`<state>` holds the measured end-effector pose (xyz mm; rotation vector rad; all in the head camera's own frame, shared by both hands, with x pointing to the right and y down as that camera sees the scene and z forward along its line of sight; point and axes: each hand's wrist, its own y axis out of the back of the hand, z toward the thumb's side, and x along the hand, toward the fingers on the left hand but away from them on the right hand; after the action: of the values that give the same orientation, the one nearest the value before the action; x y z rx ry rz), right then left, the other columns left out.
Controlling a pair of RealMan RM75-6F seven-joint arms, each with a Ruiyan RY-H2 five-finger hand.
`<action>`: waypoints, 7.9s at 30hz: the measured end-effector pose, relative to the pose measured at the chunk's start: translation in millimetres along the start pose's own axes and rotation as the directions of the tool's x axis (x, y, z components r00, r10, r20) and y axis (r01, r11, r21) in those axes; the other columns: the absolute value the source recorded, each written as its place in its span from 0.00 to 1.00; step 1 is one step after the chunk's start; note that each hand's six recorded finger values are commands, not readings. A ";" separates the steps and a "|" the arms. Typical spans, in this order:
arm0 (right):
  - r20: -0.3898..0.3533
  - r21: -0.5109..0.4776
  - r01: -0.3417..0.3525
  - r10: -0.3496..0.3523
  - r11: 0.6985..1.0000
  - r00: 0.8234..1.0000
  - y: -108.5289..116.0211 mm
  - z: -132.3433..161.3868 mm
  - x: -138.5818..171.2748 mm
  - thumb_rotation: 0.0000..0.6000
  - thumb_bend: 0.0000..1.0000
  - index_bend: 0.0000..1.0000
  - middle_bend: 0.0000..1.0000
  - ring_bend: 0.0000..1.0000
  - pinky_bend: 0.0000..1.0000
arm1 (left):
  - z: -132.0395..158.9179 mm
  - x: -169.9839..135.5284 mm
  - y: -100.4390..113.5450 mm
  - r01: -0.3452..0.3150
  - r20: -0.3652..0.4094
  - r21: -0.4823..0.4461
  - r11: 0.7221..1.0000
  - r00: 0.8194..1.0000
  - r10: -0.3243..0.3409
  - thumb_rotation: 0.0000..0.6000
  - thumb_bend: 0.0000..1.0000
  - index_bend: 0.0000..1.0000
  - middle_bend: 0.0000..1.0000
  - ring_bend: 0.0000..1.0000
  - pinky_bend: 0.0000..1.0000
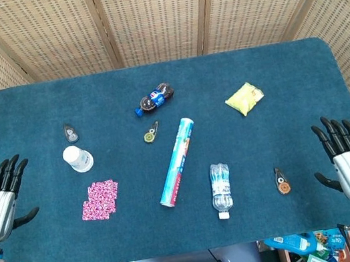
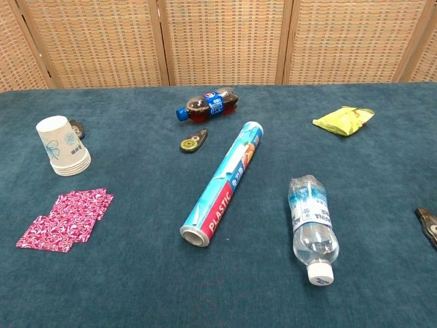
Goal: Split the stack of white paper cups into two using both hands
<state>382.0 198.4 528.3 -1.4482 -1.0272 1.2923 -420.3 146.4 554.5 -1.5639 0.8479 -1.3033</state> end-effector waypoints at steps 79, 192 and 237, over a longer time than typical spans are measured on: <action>-0.463 -0.072 0.110 -0.131 0.991 0.877 -10.2 47.6 -80.3 1.00 0.10 0.27 0.08 0.00 0.00 | 156.3 158.9 -48.5 0.335 0.338 -0.928 0.163 0.941 -0.015 1.00 0.14 0.52 0.50 0.44 0.43; -0.695 -0.082 0.278 -0.255 0.957 0.673 0.3 144.6 -154.1 1.00 0.59 0.69 0.08 0.04 0.03 | 183.0 203.2 -75.6 0.335 0.320 -0.936 0.105 0.938 -0.134 1.00 0.14 0.52 0.50 0.44 0.43; -0.579 0.730 0.238 0.395 0.641 0.714 -89.9 69.3 -160.2 1.00 0.00 0.06 0.00 0.08 0.04 | 21.1 158.4 -109.3 0.298 0.056 -0.092 0.950 0.954 -0.294 1.00 0.13 0.00 0.00 0.00 0.09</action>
<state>295.3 71.8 650.9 -1.1097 0.1665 0.8915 -371.3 45.7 712.3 -1.8451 0.6780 -1.4510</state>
